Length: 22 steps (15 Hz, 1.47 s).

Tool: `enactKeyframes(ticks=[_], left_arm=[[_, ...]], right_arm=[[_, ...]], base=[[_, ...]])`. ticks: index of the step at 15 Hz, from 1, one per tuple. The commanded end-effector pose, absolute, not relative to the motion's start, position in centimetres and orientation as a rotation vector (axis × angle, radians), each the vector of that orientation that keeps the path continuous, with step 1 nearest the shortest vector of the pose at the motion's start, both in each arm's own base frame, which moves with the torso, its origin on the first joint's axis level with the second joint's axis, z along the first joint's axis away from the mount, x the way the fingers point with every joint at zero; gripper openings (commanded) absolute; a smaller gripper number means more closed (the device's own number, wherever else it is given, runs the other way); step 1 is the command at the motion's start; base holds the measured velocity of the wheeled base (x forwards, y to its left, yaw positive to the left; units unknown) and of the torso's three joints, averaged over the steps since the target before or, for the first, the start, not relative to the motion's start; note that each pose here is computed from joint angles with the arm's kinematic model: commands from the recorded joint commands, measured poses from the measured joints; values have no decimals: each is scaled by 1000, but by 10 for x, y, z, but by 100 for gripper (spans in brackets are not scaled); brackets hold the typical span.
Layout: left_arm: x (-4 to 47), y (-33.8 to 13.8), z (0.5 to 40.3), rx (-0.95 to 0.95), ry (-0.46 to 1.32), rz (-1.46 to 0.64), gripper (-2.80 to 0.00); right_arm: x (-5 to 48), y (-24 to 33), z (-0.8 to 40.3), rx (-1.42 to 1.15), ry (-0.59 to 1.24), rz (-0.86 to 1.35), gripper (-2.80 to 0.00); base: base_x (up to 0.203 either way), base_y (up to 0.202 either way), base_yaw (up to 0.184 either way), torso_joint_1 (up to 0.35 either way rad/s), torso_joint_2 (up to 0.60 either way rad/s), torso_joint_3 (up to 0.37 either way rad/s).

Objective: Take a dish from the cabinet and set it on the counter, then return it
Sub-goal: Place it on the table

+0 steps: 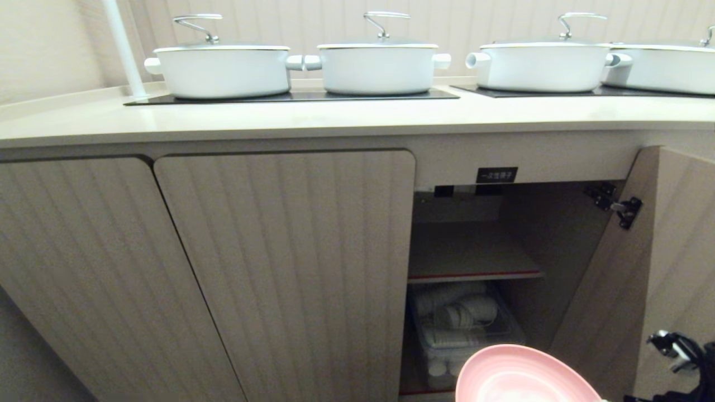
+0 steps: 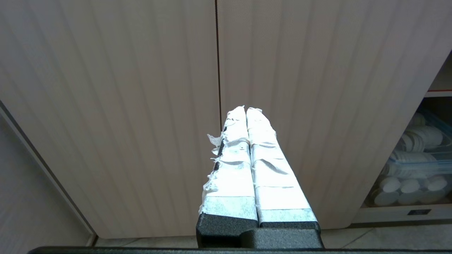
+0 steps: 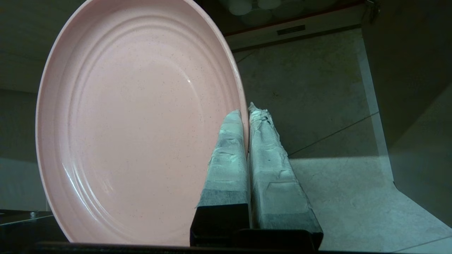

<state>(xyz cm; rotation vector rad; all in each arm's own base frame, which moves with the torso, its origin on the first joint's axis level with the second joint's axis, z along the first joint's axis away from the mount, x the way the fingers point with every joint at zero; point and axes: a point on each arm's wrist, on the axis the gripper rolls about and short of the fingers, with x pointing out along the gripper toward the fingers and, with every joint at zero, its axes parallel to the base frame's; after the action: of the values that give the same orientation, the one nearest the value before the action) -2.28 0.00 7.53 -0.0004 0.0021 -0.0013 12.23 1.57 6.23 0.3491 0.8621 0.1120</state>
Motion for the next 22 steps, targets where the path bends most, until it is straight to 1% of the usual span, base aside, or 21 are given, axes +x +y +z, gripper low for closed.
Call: enactKeyframes(ticks=[1, 12, 15, 22], left_arm=[[-23, 0, 75, -1, 2, -2, -280], [-23, 0, 75, -1, 2, 0, -280], [-23, 0, 75, 0, 2, -1, -280], [-23, 0, 75, 0, 2, -1, -280]], right_arm=[[124, 16, 62, 352, 862, 114, -280], [125, 17, 63, 349, 860, 119, -280], [125, 17, 63, 349, 857, 120, -280], [125, 17, 64, 346, 851, 125, -280]], base=[[0, 0, 0, 0, 0, 0], [0, 0, 0, 0, 0, 0], [0, 0, 0, 97, -279, -199], [0, 0, 0, 172, -451, -281]])
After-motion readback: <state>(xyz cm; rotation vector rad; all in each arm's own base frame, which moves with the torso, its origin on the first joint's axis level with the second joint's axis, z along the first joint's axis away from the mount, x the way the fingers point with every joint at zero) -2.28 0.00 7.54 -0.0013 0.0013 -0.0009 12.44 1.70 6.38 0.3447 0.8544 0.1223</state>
